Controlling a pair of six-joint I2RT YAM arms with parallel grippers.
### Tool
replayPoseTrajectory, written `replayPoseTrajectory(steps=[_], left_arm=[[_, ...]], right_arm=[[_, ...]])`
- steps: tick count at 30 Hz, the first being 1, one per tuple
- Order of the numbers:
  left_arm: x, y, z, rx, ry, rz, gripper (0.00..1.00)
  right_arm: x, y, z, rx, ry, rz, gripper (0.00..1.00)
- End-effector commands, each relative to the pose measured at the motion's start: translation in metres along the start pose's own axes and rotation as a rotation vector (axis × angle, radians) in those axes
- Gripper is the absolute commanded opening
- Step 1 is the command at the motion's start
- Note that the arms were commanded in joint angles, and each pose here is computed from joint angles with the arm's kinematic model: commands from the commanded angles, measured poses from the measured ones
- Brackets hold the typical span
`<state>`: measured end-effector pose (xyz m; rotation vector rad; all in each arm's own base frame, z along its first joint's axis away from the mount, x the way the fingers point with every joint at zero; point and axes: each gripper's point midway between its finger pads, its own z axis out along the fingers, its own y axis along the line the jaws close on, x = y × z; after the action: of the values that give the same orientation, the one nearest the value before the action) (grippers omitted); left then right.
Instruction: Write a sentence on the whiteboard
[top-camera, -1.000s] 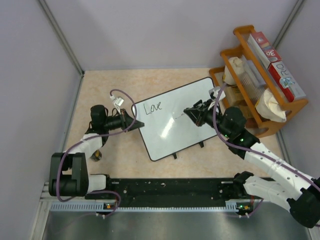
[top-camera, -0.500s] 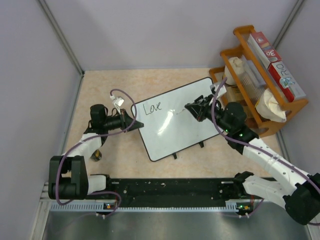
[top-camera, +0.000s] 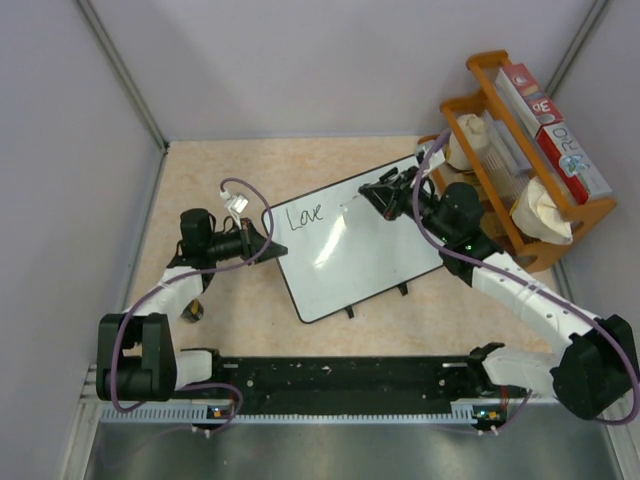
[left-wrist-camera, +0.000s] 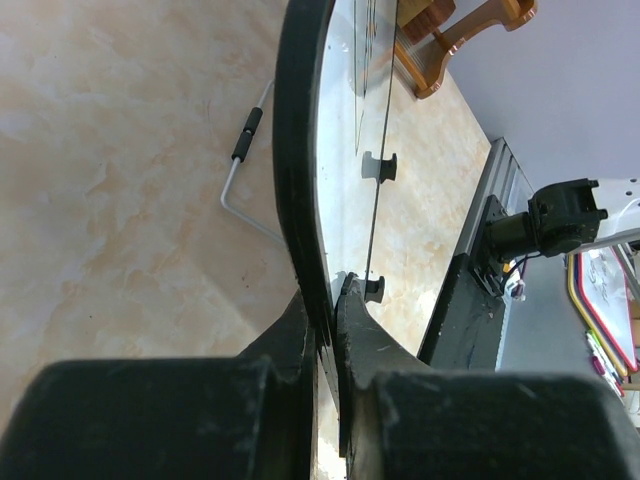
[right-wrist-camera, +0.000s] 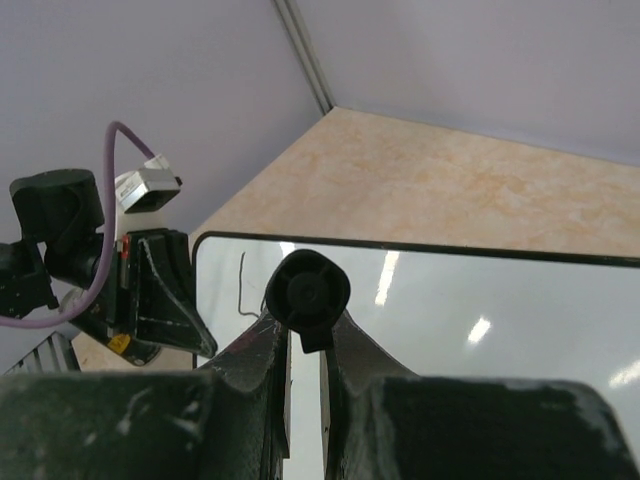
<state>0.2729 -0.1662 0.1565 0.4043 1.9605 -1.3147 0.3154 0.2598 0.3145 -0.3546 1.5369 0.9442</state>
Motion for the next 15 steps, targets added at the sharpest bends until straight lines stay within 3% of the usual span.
replayPoseTrajectory(steps=[1, 15], left_arm=[[-0.001, 0.024, 0.002, -0.102, -0.002, 0.196, 0.00], [0.000, 0.023, 0.002, -0.098, -0.002, 0.199, 0.00]], right_arm=[[-0.051, 0.008, 0.017, -0.025, -0.139, -0.045, 0.00], [-0.018, -0.027, 0.050, 0.110, -0.082, -0.076, 0.00]])
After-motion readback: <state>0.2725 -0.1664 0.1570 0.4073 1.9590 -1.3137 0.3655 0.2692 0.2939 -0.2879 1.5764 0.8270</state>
